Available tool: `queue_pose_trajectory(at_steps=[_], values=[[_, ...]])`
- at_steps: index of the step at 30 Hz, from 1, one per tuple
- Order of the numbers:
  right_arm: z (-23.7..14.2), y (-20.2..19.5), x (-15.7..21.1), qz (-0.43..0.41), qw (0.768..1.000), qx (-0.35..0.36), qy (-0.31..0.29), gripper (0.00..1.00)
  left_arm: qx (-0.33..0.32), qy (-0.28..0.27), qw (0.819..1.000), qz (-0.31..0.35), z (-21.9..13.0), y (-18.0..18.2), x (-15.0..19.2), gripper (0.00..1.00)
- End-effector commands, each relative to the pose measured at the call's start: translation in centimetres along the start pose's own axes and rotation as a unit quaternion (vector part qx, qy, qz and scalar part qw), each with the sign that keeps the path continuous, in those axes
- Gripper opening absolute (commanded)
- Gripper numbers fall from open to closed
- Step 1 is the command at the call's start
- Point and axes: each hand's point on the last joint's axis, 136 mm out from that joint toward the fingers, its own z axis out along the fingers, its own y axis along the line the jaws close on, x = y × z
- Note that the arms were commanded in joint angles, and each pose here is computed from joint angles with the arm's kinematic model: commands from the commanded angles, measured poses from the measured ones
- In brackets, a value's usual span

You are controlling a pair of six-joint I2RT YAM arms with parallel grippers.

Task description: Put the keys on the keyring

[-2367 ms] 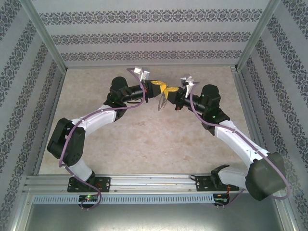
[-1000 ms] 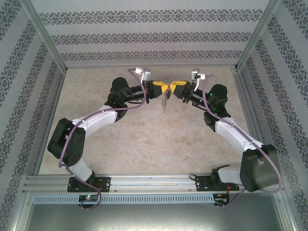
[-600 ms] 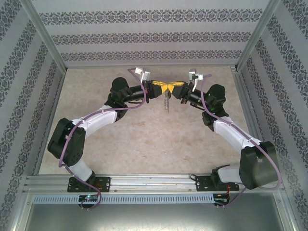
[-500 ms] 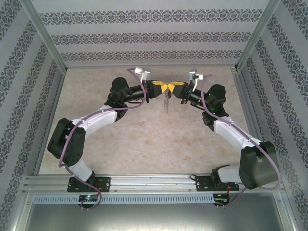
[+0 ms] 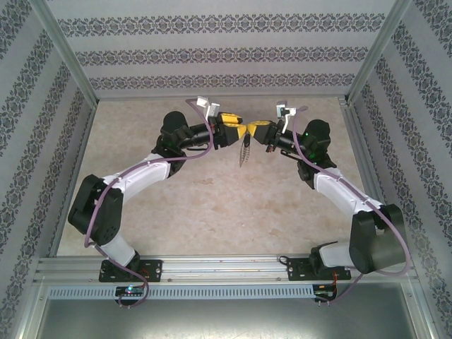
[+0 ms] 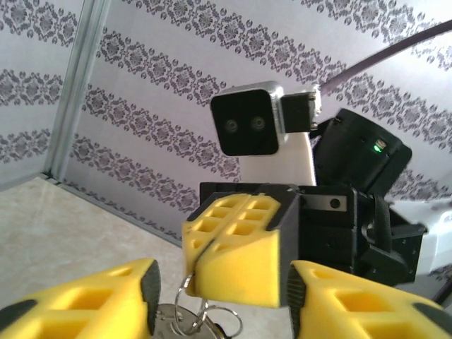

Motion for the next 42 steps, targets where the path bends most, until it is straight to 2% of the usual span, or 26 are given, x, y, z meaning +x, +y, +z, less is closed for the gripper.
queue_pose_trajectory(at_steps=[1,6,9,13,18,24,33,42], values=[[0.1,0.1,0.1,-0.037,0.998,-0.009,0.039,0.00,-0.003,-0.012,0.999,0.048,-1.1,-0.9,-3.4,0.59],[0.1,-0.7,0.8,-0.040,0.995,-0.021,0.090,0.00,-0.007,0.032,0.999,0.041,-1.7,0.3,-3.1,0.64],[0.1,-0.5,0.4,-0.032,0.992,-0.059,0.105,0.00,-0.001,0.058,0.998,0.030,-1.8,0.8,-2.4,0.64],[0.4,0.4,0.1,-0.015,0.986,-0.114,0.123,0.00,0.015,0.088,0.996,0.015,-1.7,1.2,-1.4,0.62],[0.7,0.1,0.0,-0.008,0.985,-0.119,0.127,0.00,0.021,0.120,0.993,0.000,-1.4,1.8,-0.1,0.58],[0.9,-0.4,-0.1,-0.010,0.987,-0.103,0.121,0.00,0.028,0.130,0.991,-0.022,-1.0,2.7,0.9,0.50],[1.4,-0.4,0.0,-0.013,0.987,-0.102,0.120,0.00,0.041,0.138,0.989,-0.043,0.0,3.0,2.3,0.47],[1.6,-0.3,0.2,-0.011,0.987,-0.102,0.122,0.00,0.050,0.126,0.990,-0.046,0.7,2.9,2.1,0.40]])
